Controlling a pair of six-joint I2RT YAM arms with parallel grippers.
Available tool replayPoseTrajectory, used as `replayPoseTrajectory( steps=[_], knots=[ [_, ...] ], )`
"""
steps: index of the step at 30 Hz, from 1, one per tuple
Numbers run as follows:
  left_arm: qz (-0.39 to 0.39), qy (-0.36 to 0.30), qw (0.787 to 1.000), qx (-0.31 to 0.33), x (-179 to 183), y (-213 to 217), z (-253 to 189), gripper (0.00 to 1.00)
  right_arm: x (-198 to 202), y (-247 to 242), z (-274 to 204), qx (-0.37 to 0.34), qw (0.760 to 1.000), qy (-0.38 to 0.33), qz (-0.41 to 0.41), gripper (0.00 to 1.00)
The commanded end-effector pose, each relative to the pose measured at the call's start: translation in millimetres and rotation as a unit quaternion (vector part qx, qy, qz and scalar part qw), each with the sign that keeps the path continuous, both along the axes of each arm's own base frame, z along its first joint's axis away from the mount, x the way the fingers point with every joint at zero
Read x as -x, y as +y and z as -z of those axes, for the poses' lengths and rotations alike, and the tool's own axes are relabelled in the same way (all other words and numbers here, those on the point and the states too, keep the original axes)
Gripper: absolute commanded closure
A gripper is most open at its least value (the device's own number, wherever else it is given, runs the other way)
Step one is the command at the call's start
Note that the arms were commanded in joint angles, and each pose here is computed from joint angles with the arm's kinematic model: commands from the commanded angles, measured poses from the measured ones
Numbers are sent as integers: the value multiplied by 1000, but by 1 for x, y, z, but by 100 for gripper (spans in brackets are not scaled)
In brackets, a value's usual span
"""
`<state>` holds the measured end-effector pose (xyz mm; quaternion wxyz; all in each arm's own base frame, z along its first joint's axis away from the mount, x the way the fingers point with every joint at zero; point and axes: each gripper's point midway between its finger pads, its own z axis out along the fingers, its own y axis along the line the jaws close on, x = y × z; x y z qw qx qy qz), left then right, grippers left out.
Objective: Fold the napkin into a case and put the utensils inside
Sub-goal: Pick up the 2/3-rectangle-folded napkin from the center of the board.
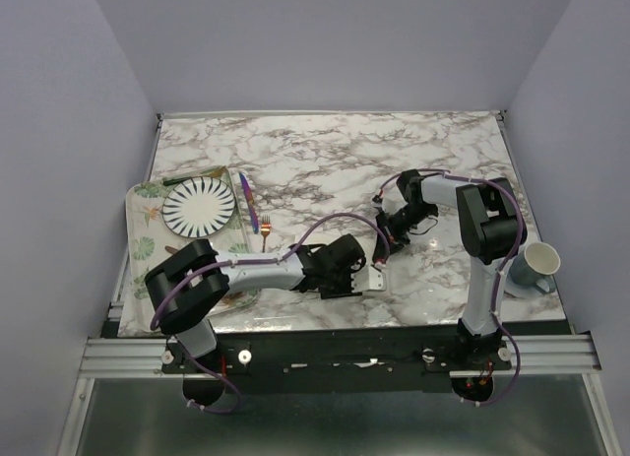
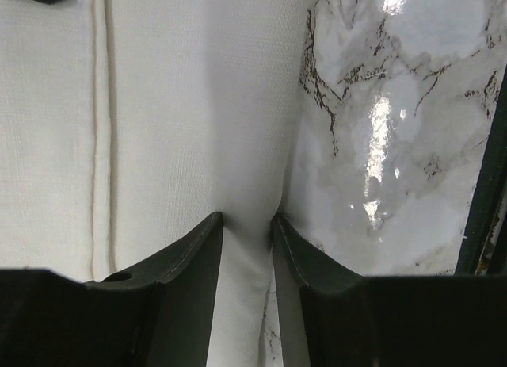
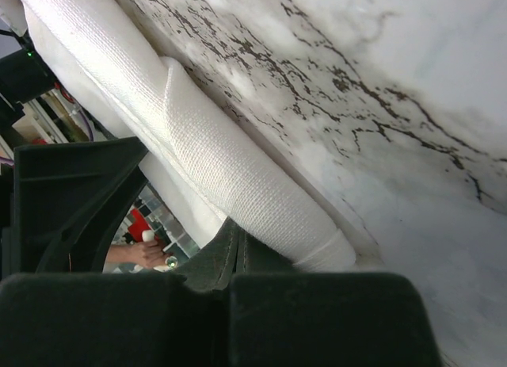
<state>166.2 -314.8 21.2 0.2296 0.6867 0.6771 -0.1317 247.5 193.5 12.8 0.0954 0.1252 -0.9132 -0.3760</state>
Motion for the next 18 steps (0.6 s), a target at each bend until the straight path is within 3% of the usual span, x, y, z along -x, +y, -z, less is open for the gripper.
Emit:
replayPoseTrajectory(
  steps=[1,5,12,18],
  knots=[
    [22,-35,996,-80,-4,27,35,62,0,-23,34,75,996,-30,-37,99],
    [38,-37,995,-87,0,28,40,67,-1,-23,34,75,996,-28,-35,99],
    [52,-14,994,-90,11,28,42,100,-2,-22,33,73,996,-30,-35,99],
    [56,84,994,-45,35,17,9,100,-2,-22,29,70,996,-38,-43,99]
  ],
)
